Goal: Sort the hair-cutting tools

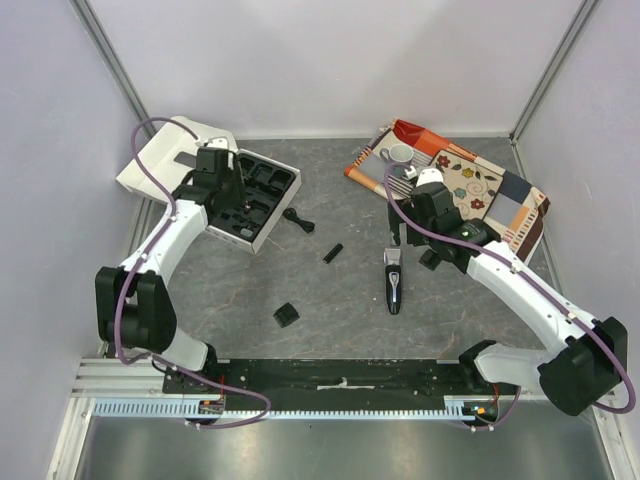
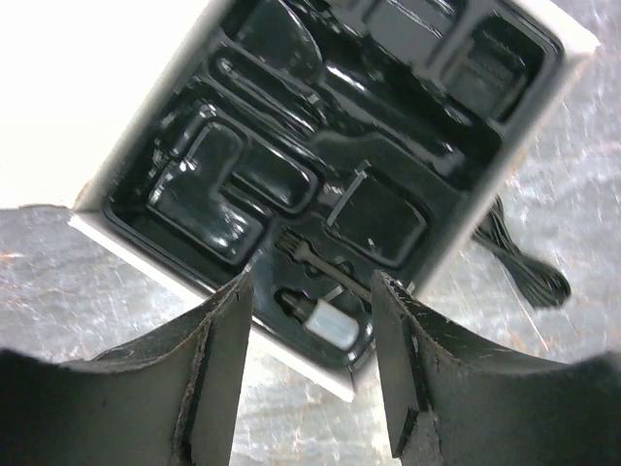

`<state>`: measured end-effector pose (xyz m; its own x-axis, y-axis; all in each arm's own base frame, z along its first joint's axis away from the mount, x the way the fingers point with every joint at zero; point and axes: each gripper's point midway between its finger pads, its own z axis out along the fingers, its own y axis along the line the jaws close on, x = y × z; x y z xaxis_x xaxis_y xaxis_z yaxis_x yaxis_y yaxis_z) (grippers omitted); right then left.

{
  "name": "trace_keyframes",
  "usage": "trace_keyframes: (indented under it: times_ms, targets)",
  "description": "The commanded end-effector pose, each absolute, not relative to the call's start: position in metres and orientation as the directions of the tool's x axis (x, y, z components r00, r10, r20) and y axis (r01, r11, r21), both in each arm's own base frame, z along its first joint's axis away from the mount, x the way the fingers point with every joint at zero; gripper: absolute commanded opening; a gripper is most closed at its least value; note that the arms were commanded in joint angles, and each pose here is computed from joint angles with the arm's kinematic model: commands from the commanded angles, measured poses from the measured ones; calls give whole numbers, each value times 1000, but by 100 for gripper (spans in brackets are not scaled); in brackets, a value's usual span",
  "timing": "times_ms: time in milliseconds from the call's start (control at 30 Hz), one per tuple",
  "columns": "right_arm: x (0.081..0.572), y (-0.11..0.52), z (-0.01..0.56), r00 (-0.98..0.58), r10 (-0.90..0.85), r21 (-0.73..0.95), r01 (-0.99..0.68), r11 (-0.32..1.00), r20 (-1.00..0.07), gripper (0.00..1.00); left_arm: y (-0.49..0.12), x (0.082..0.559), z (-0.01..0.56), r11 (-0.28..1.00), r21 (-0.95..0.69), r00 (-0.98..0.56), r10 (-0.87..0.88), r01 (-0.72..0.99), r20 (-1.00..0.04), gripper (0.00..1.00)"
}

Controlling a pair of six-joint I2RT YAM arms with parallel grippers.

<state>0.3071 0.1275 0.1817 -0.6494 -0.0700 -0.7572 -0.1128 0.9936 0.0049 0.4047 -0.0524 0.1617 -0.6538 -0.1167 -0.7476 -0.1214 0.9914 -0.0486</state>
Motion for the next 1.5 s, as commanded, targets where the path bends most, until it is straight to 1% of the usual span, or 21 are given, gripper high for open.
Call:
trace_keyframes:
  times_ms: [0, 300, 400, 567, 667, 700, 767, 800, 833, 867, 1000, 1067, 1100, 1267, 1467]
  targets:
    - [312, 141, 185, -622, -52, 43, -137, 990, -781, 98, -35, 436, 171, 981, -69, -616, -169, -183, -769, 58]
    - [313, 162, 182, -622, -58, 74, -185, 980, -781, 98, -10, 489, 166, 971, -15, -606, -161, -238, -779, 59]
    - [313, 167, 179, -623, -64, 78, -198, 977, -780, 98, 3, 501, 166, 965, 8, -602, -156, -261, -783, 60]
    - [313, 173, 169, -631, -79, 77, -216, 973, -771, 98, 25, 514, 160, 953, 55, -608, -145, -297, -781, 60]
    - [313, 178, 164, -637, -85, 81, -227, 971, -766, 98, 38, 516, 152, 937, 60, -607, -173, -343, -776, 53]
    - [314, 180, 163, -637, -84, 86, -231, 969, -766, 98, 44, 516, 149, 931, 60, -607, -184, -359, -773, 48]
    - [313, 184, 160, -641, -93, 84, -241, 967, -762, 98, 48, 518, 145, 922, 53, -601, -206, -384, -772, 45]
    - [314, 186, 161, -634, -92, 87, -245, 966, -768, 98, 49, 518, 143, 920, 52, -602, -211, -390, -770, 41]
    - [313, 188, 159, -635, -97, 88, -253, 964, -766, 98, 64, 519, 142, 907, 46, -587, -233, -419, -775, 39]
    - [313, 188, 158, -636, -97, 87, -253, 964, -765, 98, 65, 520, 140, 903, 37, -582, -244, -428, -776, 38]
    - [312, 194, 152, -634, -98, 96, -264, 960, -767, 98, 75, 529, 136, 887, 3, -558, -288, -462, -778, 23]
    - [309, 197, 148, -638, -103, 100, -274, 957, -763, 98, 80, 533, 132, 874, 1, -544, -302, -487, -782, 20]
    - [309, 198, 148, -637, -102, 102, -276, 956, -764, 98, 82, 534, 130, 867, 3, -540, -307, -497, -783, 17]
    - [304, 205, 141, -642, -117, 105, -298, 949, -758, 98, 90, 540, 105, 837, 10, -543, -345, -547, -765, 11]
    - [299, 210, 136, -644, -127, 106, -311, 945, -754, 98, 85, 538, 76, 831, -2, -571, -383, -556, -726, 9]
